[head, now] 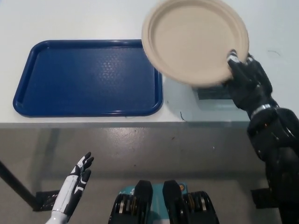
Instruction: Use the right hand to pick up a plate from a leveled surface and place it into a tray on the left side
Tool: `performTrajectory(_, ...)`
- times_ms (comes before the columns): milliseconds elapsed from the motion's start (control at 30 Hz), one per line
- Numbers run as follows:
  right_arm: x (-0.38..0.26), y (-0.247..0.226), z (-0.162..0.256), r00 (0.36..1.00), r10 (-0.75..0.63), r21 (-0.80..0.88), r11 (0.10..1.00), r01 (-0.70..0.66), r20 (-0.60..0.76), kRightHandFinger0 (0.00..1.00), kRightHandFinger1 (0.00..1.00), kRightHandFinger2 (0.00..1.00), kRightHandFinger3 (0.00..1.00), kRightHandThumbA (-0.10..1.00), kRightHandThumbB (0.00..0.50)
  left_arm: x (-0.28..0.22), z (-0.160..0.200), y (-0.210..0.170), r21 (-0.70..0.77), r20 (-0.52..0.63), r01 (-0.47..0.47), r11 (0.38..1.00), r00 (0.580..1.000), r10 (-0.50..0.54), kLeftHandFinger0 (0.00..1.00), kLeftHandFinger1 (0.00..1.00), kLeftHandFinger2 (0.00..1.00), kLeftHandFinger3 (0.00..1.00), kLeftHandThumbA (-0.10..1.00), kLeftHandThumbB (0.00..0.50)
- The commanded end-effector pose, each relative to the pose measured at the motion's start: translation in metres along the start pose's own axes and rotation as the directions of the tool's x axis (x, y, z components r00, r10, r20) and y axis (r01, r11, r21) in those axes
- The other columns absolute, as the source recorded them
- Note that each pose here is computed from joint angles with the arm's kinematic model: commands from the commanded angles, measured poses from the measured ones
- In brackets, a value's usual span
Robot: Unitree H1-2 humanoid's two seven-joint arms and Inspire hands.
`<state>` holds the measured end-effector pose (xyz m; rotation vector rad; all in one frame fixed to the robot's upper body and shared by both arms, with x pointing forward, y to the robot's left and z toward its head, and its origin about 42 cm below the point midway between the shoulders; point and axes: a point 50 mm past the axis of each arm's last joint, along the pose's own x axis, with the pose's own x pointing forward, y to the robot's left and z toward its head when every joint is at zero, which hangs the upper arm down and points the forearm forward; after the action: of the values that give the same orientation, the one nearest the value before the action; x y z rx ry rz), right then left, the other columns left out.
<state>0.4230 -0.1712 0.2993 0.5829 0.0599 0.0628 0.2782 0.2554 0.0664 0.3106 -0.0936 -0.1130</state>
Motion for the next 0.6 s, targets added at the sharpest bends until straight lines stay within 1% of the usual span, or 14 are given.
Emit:
performTrajectory(0, 0.006, 0.034, 0.026, 0.997, 0.026, -0.049, 0.999, -0.023, 0.068, 0.0, 0.21, 0.63, 0.91, -0.1, 0.101, 0.01, 0.009, 0.005, 0.032, 0.043, 0.013, 0.999, 0.999, -0.014, 1.0, 1.0, 1.0, 1.0, 1.0, 0.311)
performTrajectory(67, 0.011, 0.043, 0.024, 0.998, 0.032, -0.073, 0.997, -0.028, 0.054, 0.0, 0.21, 0.64, 0.9, -0.1, 0.101, 0.011, 0.008, 0.005, 0.022, 0.038, 0.018, 1.0, 0.999, -0.019, 1.0, 1.0, 1.0, 1.0, 1.0, 0.324)
performTrajectory(100, 0.016, 0.047, 0.02, 0.998, 0.045, -0.093, 0.995, -0.041, 0.038, 0.0, 0.2, 0.63, 0.87, -0.1, 0.082, 0.011, 0.009, 0.005, 0.023, 0.038, 0.023, 0.999, 0.999, -0.024, 1.0, 1.0, 1.0, 1.0, 1.0, 0.316)
performTrajectory(133, 0.02, 0.05, 0.017, 0.999, 0.049, -0.095, 0.994, -0.046, 0.024, 0.0, 0.18, 0.62, 0.85, -0.1, 0.085, 0.011, 0.009, 0.004, 0.026, 0.042, 0.026, 0.999, 0.999, -0.028, 1.0, 1.0, 1.0, 1.0, 1.0, 0.309)
performTrajectory(167, 0.025, 0.054, 0.013, 0.999, 0.05, -0.097, 0.994, -0.049, 0.009, 0.0, 0.17, 0.61, 0.84, -0.1, 0.1, 0.011, 0.009, 0.004, 0.032, 0.048, 0.028, 0.999, 0.998, -0.03, 1.0, 1.0, 1.0, 1.0, 1.0, 0.308)
performTrajectory(200, 0.029, 0.056, 0.01, 0.999, 0.047, -0.097, 0.994, -0.047, 0.0, 0.0, 0.14, 0.57, 0.87, -0.1, 0.108, 0.011, 0.009, 0.003, 0.035, 0.044, 0.033, 0.999, 0.998, -0.035, 1.0, 1.0, 1.0, 1.0, 1.0, 0.323)
performTrajectory(233, 0.033, 0.062, 0.006, 0.999, 0.045, -0.096, 0.994, -0.046, -0.011, 0.0, 0.11, 0.55, 0.86, -0.1, 0.109, 0.011, 0.009, 0.003, 0.034, 0.036, 0.037, 0.999, 0.999, -0.038, 1.0, 1.0, 1.0, 1.0, 1.0, 0.326)
performTrajectory(267, 0.035, 0.063, 0.005, 0.999, 0.045, -0.094, 0.994, -0.047, -0.015, 0.0, 0.11, 0.55, 0.86, -0.1, 0.109, 0.011, 0.009, 0.002, 0.033, 0.038, 0.037, 0.999, 0.999, -0.039, 1.0, 1.0, 1.0, 1.0, 1.0, 0.326)
performTrajectory(333, 0.045, 0.073, -0.002, 0.998, 0.048, -0.087, 0.995, -0.052, -0.043, 0.0, 0.12, 0.56, 0.9, -0.1, 0.108, 0.012, 0.01, 0.001, 0.031, 0.048, 0.039, 0.999, 0.998, -0.041, 1.0, 1.0, 1.0, 1.0, 1.0, 0.318)
performTrajectory(400, 0.056, 0.082, -0.008, 0.996, 0.039, -0.072, 0.996, -0.044, -0.075, 0.0, 0.12, 0.56, 0.89, -0.1, 0.115, 0.013, 0.01, 0.0, 0.029, 0.047, 0.046, 0.999, 0.998, -0.047, 1.0, 1.0, 1.0, 1.0, 1.0, 0.319)
performTrajectory(533, 0.071, 0.099, -0.018, 0.993, 0.04, -0.065, 0.997, -0.048, -0.114, 0.0, 0.13, 0.61, 0.95, -0.1, 0.121, 0.015, 0.013, -0.003, 0.028, 0.041, 0.057, 0.998, 0.997, -0.058, 1.0, 1.0, 1.0, 1.0, 1.0, 0.328)
performTrajectory(567, 0.075, 0.105, -0.022, 0.992, 0.036, -0.067, 0.997, -0.045, -0.122, 0.0, 0.13, 0.62, 0.95, -0.1, 0.121, 0.015, 0.013, -0.003, 0.023, 0.045, 0.063, 0.998, 0.997, -0.064, 1.0, 1.0, 1.0, 1.0, 1.0, 0.31)
